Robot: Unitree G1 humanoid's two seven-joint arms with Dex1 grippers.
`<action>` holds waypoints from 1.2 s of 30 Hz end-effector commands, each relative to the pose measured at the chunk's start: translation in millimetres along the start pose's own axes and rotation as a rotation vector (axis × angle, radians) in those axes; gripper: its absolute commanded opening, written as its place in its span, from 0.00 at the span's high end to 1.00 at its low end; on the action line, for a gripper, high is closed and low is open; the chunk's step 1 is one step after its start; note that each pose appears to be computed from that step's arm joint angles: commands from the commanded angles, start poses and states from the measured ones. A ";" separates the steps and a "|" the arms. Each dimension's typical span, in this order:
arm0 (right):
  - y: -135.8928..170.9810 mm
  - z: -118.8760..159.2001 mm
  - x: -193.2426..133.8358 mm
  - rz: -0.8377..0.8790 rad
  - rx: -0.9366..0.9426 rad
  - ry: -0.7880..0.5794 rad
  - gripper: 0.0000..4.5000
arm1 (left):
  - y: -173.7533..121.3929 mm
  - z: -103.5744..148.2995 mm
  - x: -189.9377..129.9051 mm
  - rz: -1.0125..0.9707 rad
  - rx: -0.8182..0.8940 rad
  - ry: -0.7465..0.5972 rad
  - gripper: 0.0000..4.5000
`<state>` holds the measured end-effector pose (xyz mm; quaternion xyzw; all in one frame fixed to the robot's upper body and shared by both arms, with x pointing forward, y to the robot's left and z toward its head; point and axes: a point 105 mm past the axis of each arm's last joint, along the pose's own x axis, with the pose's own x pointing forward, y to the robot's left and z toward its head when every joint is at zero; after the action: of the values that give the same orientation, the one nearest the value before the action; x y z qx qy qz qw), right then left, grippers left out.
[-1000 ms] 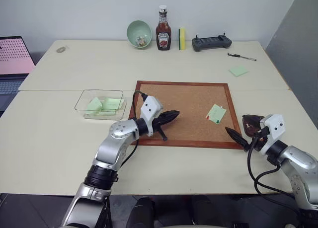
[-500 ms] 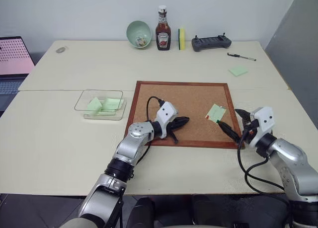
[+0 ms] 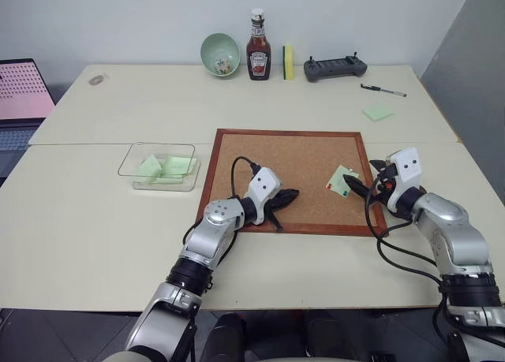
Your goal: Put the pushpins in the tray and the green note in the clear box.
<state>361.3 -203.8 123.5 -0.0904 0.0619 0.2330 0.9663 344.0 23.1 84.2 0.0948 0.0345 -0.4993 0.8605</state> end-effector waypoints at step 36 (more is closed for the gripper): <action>-20.7 6.3 24.6 0.009 -0.108 -0.008 0.99 | -22.7 -19.6 -2.9 -0.042 -0.034 0.053 1.00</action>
<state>391.0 -200.5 103.2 -0.1294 0.0848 0.2554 0.9544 333.1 20.4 81.4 0.0939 0.0339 -0.5022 0.8590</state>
